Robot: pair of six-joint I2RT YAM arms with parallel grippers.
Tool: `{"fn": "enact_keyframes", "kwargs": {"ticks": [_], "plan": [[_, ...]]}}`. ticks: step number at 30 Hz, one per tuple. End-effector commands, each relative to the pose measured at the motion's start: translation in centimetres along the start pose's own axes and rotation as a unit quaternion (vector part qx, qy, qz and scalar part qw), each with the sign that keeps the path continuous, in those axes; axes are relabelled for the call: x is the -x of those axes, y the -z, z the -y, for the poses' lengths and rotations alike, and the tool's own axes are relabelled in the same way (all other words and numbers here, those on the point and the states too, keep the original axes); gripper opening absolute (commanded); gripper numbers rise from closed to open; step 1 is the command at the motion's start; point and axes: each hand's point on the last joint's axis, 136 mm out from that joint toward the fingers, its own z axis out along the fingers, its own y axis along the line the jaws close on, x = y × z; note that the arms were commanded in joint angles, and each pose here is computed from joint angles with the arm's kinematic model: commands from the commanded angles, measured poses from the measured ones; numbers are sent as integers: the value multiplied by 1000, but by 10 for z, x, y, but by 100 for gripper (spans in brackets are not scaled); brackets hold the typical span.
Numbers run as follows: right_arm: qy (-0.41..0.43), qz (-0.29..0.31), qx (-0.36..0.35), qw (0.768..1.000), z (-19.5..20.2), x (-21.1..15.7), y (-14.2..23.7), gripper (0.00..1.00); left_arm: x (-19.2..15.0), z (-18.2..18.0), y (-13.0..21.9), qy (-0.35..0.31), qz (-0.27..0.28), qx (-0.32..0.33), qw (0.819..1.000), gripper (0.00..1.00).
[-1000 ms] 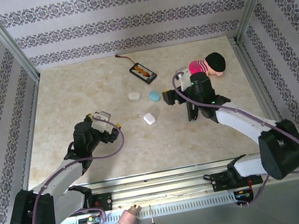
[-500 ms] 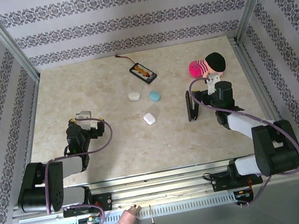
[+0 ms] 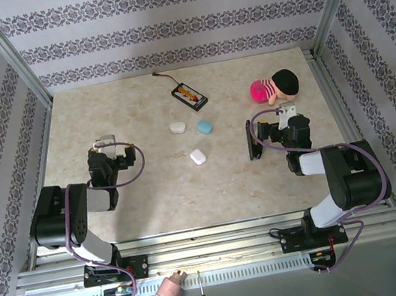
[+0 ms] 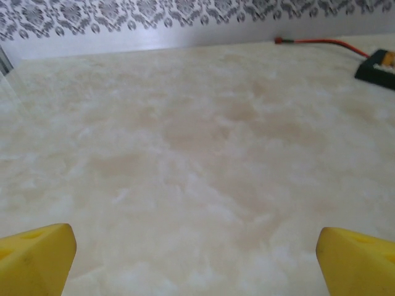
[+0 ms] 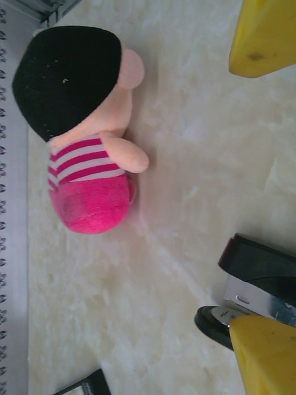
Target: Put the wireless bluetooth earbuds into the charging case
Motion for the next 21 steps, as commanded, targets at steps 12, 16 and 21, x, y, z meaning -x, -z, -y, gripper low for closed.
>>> {"fn": "enact_keyframes", "kwargs": {"ticks": [12,16,21], "plan": [[-7,28,4,1000,1,13,1,98,-11,-8,1,15,-25,13,999,99],[-7,29,4,1000,1,13,1,98,-11,-8,1,15,-26,13,999,99],[-7,29,4,1000,1,13,1,98,-11,-8,1,15,-24,11,1000,99]]}}
